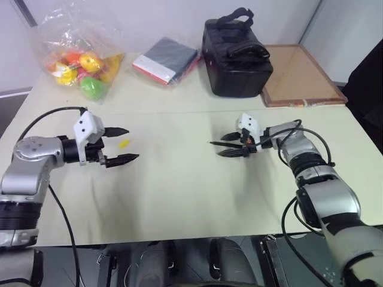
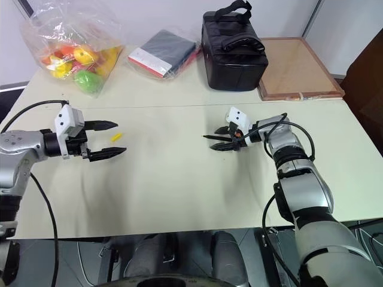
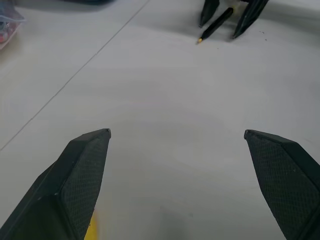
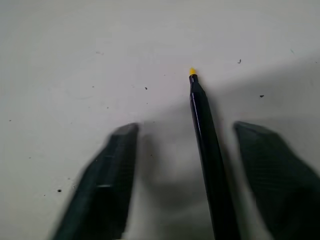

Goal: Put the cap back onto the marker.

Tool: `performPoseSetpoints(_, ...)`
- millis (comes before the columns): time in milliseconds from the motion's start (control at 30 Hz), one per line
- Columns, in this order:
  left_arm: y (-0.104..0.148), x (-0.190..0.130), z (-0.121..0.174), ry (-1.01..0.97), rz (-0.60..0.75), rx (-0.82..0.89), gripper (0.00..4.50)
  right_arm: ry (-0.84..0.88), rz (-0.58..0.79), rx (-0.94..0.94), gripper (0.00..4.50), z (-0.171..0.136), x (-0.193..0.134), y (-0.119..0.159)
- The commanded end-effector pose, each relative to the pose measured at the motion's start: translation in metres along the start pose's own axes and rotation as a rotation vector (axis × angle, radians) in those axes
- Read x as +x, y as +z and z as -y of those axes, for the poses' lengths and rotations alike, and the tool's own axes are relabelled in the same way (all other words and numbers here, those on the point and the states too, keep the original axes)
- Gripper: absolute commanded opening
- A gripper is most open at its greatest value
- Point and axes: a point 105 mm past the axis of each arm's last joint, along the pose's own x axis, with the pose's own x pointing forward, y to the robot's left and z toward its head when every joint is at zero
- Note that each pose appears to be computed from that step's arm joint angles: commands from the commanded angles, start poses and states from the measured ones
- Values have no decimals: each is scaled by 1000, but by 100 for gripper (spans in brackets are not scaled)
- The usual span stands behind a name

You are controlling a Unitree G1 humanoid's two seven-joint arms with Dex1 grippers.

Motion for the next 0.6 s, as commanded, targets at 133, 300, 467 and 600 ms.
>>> performPoseSetpoints(133, 12, -8, -7, 48, 29, 42, 450, 19, 6, -35, 4, -1, 1, 6)
performPoseSetpoints(300, 6, -13, -11, 85, 20, 26, 450, -34, 17, -59, 4, 7, -2, 15)
performPoseSetpoints(467, 19, -42, -48, 246, 62, 6, 450, -65, 109, -29, 4, 21, -10, 62)
performPoseSetpoints(600, 17, -69, -65, 303, -1, 22, 450, -67, 195, -122, 4, 21, -20, 109)
